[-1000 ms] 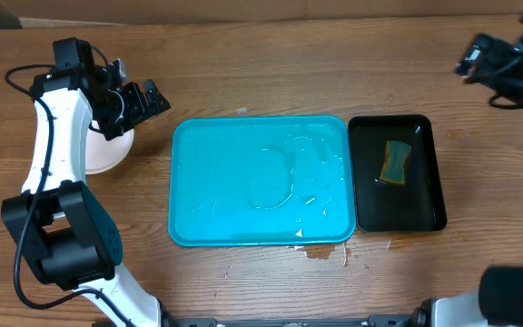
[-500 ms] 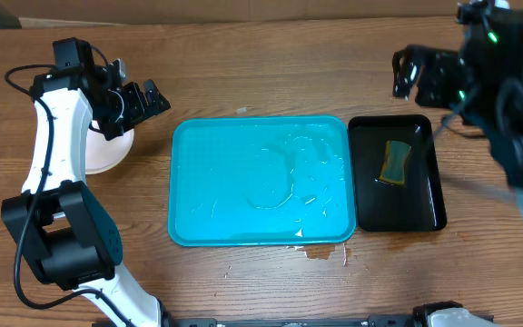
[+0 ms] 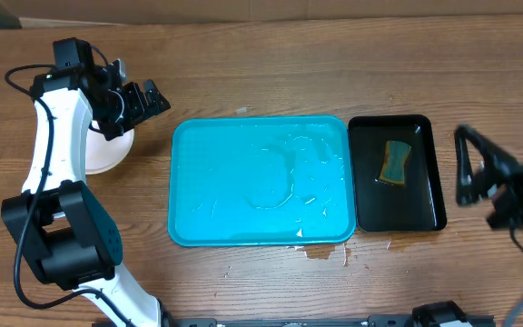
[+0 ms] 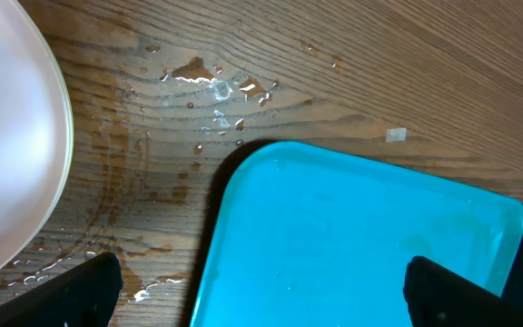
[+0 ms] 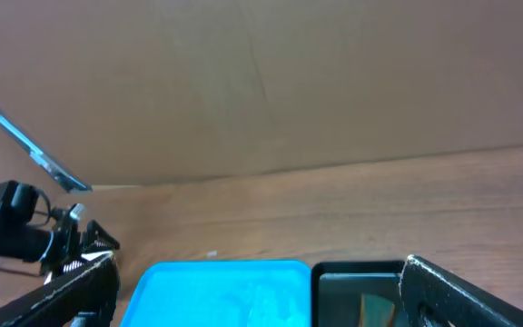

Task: Clean dirty plates on tray and stack at the side

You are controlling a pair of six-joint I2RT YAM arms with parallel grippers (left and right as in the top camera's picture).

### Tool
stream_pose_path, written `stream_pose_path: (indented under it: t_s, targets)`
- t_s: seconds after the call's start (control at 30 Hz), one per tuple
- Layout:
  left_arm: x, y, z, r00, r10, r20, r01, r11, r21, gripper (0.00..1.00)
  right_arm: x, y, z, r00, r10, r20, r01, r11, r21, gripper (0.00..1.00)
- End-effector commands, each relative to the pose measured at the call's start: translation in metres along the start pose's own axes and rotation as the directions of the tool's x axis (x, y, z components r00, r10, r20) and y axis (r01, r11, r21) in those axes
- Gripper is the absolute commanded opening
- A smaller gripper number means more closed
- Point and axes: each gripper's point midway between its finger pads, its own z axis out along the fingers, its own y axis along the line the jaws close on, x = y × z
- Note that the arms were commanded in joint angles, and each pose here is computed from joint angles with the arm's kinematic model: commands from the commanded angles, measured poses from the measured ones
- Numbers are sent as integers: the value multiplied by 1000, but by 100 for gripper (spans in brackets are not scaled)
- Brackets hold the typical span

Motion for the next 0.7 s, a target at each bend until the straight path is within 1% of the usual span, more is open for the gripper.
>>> stream_pose_path:
  t_s: [0.0,0.07,0.23,0.37,0.5,0.67]
  targets:
    - [0,-7,-9,999,37,18,-37,999,17,100,2,-2,-28,999,-9,39,8,1000,7,100]
    - [0,-7,-9,999,37,18,-37,999,17,100,1,-9,-42,997,-11,72,8,999,42,100]
    - [0,-7,-9,999,37,18,-37,999,17,100,8,-8,-65,995,-16,101,15,1000,16,100]
    - [0,-7,-9,999,37,18,-37,999,17,100,6,-8,-79,981,-78,180,78,997,7,100]
    - [0,-7,-9,999,37,18,-37,999,17,100,7,-8,-82,954,-138,266,141,990,8,100]
    - [0,-7,-9,999,37,18,-37,999,17,100,24,-18,-68,941,-137,310,133,991,34,100]
